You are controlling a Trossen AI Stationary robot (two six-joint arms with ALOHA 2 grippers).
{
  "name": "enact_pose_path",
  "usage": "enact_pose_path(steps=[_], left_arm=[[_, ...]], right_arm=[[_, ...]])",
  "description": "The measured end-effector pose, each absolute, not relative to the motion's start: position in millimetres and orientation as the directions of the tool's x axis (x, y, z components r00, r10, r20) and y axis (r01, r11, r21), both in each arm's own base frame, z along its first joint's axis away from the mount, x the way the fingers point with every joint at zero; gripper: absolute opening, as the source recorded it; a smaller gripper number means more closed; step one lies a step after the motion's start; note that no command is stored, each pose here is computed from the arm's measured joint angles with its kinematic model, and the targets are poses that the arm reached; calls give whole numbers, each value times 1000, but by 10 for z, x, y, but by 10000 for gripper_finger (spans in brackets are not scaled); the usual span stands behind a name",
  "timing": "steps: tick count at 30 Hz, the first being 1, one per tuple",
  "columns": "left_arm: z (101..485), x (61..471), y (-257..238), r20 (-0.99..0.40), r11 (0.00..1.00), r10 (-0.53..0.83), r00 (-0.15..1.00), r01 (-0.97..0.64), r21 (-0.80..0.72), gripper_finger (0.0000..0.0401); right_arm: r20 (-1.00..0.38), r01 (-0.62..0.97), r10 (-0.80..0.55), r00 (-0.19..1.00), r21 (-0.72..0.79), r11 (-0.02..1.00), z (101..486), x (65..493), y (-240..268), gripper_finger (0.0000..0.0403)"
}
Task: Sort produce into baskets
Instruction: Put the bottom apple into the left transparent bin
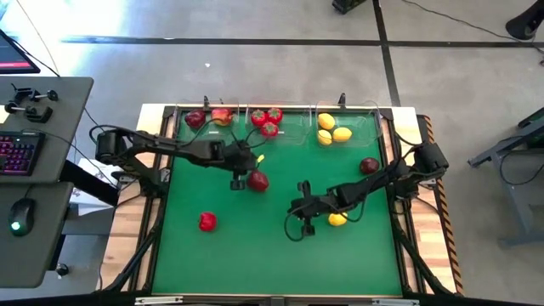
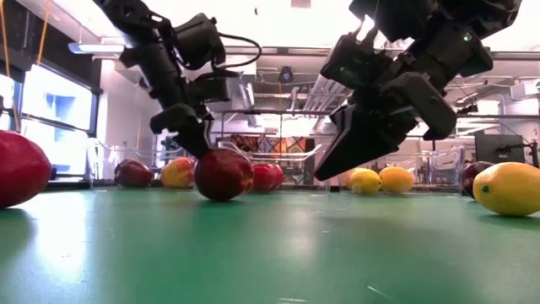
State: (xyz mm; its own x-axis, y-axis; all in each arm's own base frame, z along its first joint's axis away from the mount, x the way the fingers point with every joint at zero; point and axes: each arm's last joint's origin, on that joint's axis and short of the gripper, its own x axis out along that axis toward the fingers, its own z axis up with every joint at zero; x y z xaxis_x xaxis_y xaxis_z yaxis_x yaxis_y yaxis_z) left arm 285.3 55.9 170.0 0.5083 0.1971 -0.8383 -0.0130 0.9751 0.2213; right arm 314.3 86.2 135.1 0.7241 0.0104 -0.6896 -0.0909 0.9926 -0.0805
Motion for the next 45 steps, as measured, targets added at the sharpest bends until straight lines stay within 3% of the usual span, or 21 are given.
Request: enact_pose_path(steps=[14, 22, 27, 38, 45], left_arm=[[1522, 2764, 430, -831, 974, 215, 512, -54, 219, 9], [1883, 2652, 450, -744, 949, 306, 594, -127, 288, 9], [2075, 2630, 439, -677, 967, 248, 693, -133, 217, 9], [1653, 2798, 417, -771, 968, 241, 590, -89, 234, 9], [1621, 2811, 390, -776, 967, 244, 582, -83, 241, 9]], right_arm=[[-620, -14, -47, 784, -93, 996, 1414, 3225, 762, 0], [-576, 63, -101, 811, -87, 994, 1169, 3410, 516, 0], [-546, 80, -106, 831, -72, 994, 1011, 3557, 369, 0], [-552, 111, -144, 821, -94, 989, 841, 3898, 197, 0], [-546, 160, -206, 812, -131, 978, 873, 3928, 181, 0]])
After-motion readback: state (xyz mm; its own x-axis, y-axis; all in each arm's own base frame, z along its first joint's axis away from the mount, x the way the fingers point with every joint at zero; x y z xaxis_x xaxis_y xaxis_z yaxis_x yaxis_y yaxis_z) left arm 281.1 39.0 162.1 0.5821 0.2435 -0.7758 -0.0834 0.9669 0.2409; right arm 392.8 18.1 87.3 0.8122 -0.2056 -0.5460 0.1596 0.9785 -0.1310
